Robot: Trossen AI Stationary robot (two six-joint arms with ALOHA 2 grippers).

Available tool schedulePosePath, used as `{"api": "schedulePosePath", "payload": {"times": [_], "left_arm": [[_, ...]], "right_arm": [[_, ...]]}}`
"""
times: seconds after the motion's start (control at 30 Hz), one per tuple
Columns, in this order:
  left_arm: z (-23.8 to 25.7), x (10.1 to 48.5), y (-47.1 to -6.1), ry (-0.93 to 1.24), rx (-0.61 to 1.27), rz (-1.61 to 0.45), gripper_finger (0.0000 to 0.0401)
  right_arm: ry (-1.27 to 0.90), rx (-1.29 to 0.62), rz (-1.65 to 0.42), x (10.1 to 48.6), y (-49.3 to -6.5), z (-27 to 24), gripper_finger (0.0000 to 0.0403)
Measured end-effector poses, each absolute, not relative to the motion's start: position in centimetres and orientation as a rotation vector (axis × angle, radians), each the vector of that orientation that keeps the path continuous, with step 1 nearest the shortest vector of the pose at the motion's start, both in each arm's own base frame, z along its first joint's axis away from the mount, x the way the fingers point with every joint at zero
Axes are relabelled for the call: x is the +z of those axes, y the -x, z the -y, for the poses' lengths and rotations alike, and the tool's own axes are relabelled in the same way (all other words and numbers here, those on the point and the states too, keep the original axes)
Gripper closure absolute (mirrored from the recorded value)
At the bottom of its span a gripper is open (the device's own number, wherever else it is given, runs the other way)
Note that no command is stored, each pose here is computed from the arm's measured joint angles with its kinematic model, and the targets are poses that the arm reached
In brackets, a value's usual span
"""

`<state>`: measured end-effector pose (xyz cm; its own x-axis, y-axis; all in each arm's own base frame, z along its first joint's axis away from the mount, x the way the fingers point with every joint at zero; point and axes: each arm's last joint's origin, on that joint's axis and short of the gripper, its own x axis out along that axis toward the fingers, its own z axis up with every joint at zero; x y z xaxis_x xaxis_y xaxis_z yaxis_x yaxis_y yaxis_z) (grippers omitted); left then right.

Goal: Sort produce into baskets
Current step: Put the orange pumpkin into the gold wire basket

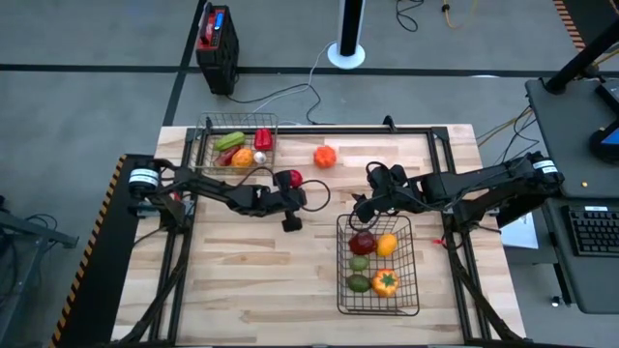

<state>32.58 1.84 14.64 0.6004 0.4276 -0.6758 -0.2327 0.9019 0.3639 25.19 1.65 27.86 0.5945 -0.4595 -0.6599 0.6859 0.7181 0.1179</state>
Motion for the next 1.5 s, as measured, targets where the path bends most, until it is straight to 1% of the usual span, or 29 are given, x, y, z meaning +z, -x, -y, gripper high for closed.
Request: {"api": "schedulePosePath", "payload": {"times": [0.3,0.43,0.57,0.73,0.83,0.93,1.1,1.23,1.33,1.5], "left_arm": [[-1.1,16.4,-32.4,-0.249,0.378,-0.783,0.0401],[-0.2,18.4,-31.8,-0.256,0.377,-0.717,0.0401],[0.7,20.6,-30.1,-0.271,0.38,-0.641,0.0401],[1.9,23.0,-26.9,-0.243,0.35,-0.506,0.0401],[2.4,24.0,-24.8,-0.218,0.329,-0.422,0.0401],[2.5,24.9,-23.1,-0.188,0.346,-0.334,0.0401],[2.2,25.2,-20.8,-0.165,0.351,-0.272,0.0401],[2.0,25.2,-19.7,-0.159,0.353,-0.249,0.0401],[2.0,25.4,-19.3,-0.202,0.349,-0.232,0.0401],[1.9,26.1,-19.1,-0.26,0.347,-0.186,0.0401]], "right_arm": [[-0.401,-0.679,-0.621,28.0,-25.4,-1.7,0.0077],[-0.434,-0.684,-0.572,28.3,-25.8,-1.1,0.0077],[-0.468,-0.692,-0.553,28.3,-26.3,0.1,0.0077],[-0.503,-0.673,-0.531,28.1,-27.5,2.6,0.0077],[-0.495,-0.681,-0.548,28.5,-28.4,4.2,0.0077],[-0.476,-0.703,-0.566,29.4,-29.7,5.5,0.0077],[-0.421,-0.731,-0.632,30.5,-32.4,7.6,0.0076],[-0.406,-0.774,-0.727,31.2,-34.4,9.3,0.0076],[-0.416,-0.801,-0.779,31.3,-35.7,10.6,0.0072],[-0.541,-0.776,-0.849,30.9,-36.9,13.6,0.0057]]}}
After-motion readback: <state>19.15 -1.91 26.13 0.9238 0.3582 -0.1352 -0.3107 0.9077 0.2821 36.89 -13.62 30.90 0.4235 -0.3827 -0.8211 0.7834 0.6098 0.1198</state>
